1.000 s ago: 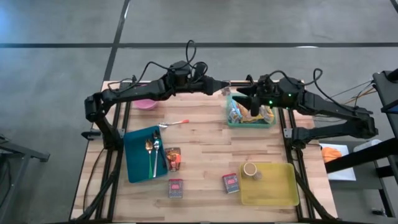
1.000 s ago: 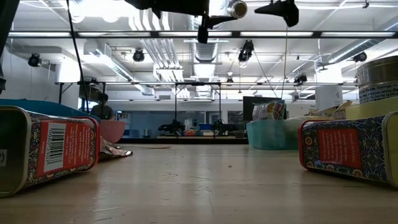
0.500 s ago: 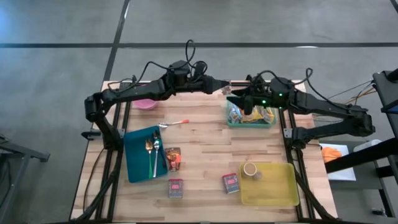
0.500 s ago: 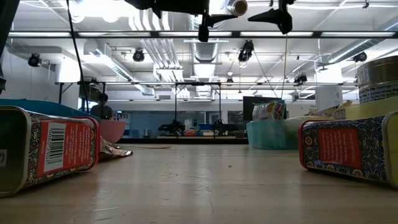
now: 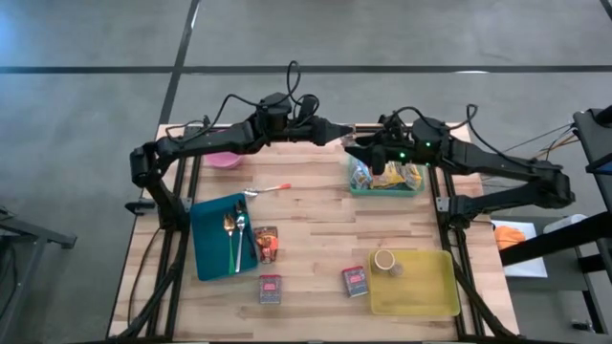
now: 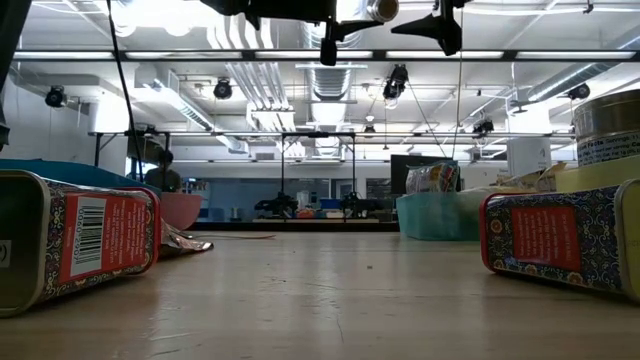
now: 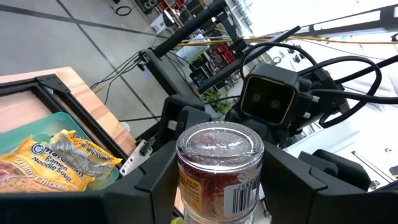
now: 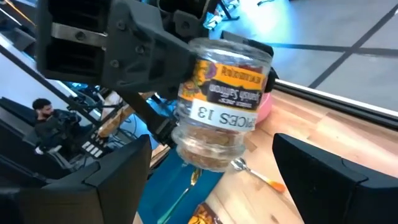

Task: Pick & Place Food Item
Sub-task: Put the brown spice bottle into the yellow bin

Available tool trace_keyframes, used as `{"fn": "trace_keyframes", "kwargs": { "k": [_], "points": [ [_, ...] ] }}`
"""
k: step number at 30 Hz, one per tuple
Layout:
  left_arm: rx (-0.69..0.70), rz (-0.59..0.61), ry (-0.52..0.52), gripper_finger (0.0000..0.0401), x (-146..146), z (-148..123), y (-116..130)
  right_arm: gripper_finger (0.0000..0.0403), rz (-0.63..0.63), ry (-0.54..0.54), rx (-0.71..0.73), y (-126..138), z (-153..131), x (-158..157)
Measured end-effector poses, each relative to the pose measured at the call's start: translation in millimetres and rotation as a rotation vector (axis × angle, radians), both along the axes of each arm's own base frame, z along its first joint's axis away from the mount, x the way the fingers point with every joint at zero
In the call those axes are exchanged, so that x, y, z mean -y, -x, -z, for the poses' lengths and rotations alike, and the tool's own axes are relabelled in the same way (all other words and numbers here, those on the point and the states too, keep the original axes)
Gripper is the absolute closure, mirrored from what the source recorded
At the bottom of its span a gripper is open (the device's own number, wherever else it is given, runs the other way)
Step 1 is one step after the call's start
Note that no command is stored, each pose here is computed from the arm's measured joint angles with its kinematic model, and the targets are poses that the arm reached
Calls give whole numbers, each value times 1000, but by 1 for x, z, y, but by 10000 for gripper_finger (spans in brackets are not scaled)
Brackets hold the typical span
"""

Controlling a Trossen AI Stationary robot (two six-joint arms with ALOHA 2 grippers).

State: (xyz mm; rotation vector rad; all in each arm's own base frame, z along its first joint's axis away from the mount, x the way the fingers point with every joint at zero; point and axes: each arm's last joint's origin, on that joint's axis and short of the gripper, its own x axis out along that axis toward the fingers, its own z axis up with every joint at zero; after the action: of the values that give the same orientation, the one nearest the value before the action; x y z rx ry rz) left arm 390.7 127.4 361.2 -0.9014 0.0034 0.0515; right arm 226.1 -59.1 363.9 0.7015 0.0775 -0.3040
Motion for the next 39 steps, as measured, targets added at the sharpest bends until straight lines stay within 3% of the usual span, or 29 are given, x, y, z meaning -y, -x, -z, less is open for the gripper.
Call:
{"fn": "trace_keyframes", "kwargs": {
  "k": [15, 25, 36, 39],
  "points": [
    [1, 1, -1, 212, 2, 0, 0, 81, -6, -3, 25, -14, 4, 4],
    [-3, 2, -11, 212, 2, 0, 0, 234, -18, -4, 24, -13, 4, 3],
    [-6, 17, 0, 209, 3, 0, 0, 234, -43, -10, 10, -11, 4, 2],
    [-6, 45, 16, 151, 4, 0, 0, 234, -72, -4, -25, -7, 5, 0]
  ]
}}
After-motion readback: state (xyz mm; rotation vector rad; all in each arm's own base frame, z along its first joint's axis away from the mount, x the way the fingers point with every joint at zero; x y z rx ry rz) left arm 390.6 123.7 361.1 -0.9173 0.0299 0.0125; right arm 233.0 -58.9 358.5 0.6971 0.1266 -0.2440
